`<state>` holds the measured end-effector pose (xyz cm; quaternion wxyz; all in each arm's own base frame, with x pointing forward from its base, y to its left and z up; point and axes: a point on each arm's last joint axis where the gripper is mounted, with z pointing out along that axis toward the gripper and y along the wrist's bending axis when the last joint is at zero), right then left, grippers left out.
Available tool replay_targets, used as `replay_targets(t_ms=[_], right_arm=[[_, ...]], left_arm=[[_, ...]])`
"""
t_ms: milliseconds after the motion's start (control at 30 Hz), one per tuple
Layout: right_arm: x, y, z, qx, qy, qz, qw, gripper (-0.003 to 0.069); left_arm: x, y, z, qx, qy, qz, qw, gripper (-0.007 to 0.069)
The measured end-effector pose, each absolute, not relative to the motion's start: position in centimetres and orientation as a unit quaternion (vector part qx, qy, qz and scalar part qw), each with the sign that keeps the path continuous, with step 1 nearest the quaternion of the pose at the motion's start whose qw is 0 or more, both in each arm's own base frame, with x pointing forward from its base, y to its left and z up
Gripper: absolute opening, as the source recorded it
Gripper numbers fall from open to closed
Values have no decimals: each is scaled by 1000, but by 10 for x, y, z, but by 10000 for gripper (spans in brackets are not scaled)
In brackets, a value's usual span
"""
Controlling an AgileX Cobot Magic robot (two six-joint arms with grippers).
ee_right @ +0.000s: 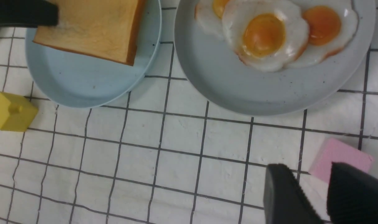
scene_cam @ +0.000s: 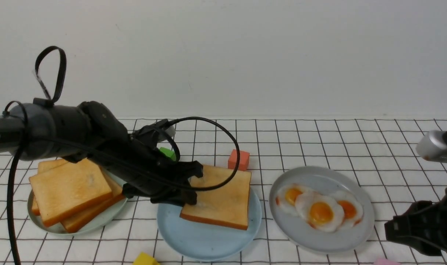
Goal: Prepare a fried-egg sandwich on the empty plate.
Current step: Use the left arm to put a slice of bread into the empty plate in the middle
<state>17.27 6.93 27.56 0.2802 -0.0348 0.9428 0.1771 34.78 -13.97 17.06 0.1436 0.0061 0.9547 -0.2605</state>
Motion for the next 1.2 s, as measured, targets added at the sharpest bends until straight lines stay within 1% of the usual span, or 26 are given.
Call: replay_targets(t_ms=[333,500,600,867,967,1000,1033,1200], right_arm=[[173,69,276,-34,941,177,285,241],[173,69,276,-34,942,177,283,241],[173,69,276,-34,942,178,283,241],[173,70,276,-33,942,179,281,241],[173,70,276,-33,942,179,281,241],[173,70,276,-33,942,179,282,241],[173,70,276,-33,941,179,285,241],[182,72,281,-45,940,175,289,244]], left_arm=[[339,-139,172,5,959,-266,98,160],[338,-136,186,-4,957,-265,115,171],[337,-136,188,-11,957,-264,116,175],[337,-130,185,-16,967,-227,113,195],[336,-129,185,-21,968,-226,106,242],[336,-129,185,-21,968,-226,106,246],[336,-129,185,-22,968,-226,107,293],[337,-130,185,-15,967,-229,113,437]])
